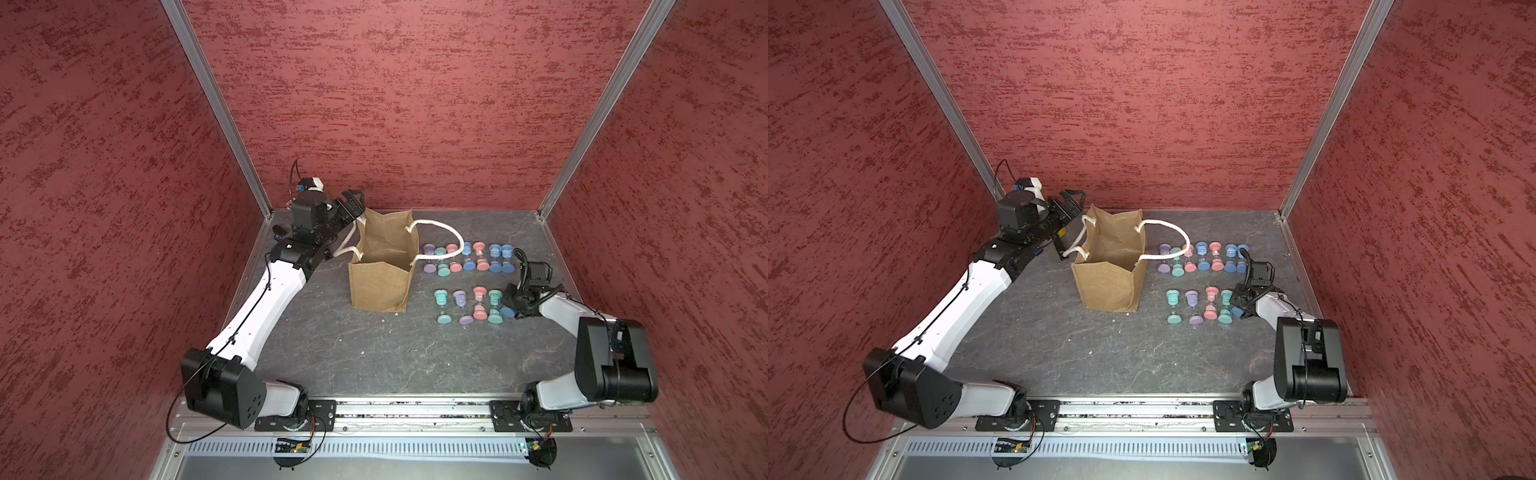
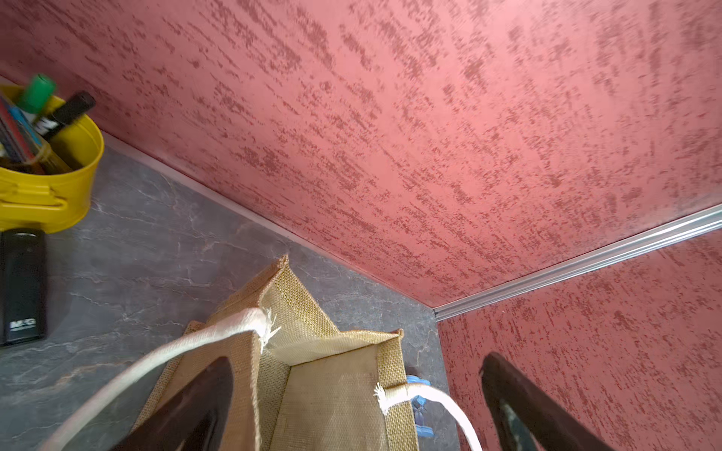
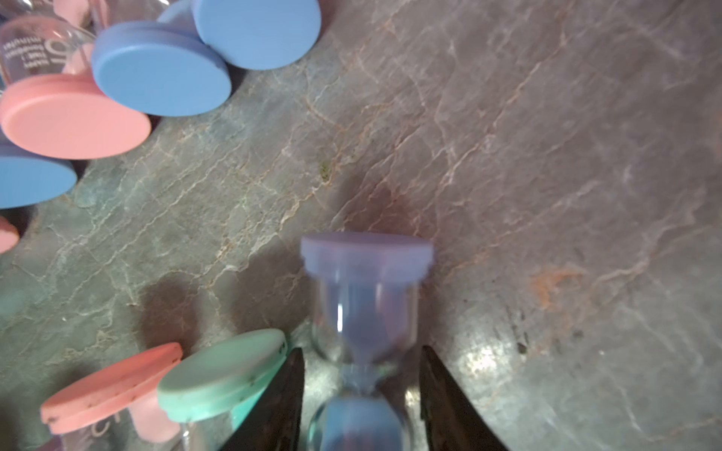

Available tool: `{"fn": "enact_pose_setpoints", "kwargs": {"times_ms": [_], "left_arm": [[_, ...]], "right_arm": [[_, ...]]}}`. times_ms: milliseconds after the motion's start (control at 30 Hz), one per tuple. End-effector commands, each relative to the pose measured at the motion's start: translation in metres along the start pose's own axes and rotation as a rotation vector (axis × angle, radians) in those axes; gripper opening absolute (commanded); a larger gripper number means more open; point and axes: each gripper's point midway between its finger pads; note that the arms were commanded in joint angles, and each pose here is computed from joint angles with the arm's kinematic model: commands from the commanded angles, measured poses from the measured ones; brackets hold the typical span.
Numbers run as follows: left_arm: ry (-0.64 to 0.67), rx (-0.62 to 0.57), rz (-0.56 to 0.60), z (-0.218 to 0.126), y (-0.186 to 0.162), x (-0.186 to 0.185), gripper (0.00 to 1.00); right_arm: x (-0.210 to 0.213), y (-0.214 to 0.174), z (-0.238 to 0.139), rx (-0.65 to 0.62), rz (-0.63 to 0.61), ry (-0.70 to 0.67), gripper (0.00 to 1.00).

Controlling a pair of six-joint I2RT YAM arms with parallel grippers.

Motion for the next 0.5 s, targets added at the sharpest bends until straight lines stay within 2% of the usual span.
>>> {"fn": "enact_pose_setpoints", "kwargs": {"times_ms": [0, 33, 200, 333, 467], "left_arm": [[0.03, -0.034, 0.05, -0.016, 0.005, 0.002, 1.0], [0.029, -0.048, 0.057, -0.022, 0.008, 0.0, 1.0], [0.065, -0.155, 0.111, -0.054, 0.016, 0.011, 0.99], [0.197, -0.251, 0.125, -0.075, 0.02, 0.053, 1.0], [0.311, -0.337, 0.158, -0.09, 0.025, 0.096, 1.0]], "right_arm": [[0.007, 0.016, -0.007, -0.054, -0.005, 0.038, 0.53], [0.008, 0.015, -0.006, -0.05, -0.004, 0.044, 0.54], [0.005, 0.03, -0.042, -0.189, 0.029, 0.044, 0.66], [0.001, 0.049, -0.079, -0.355, 0.081, 0.048, 0.73], [-0.012, 0.067, -0.125, -0.573, 0.155, 0.026, 0.82]]}}
Point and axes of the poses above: each gripper's point midway between its finger pads, its own z axis out along the fingers, its own x axis along the line the jaws close on, y = z × x, and after that the axes turned 8 degrees about -z, right-handed
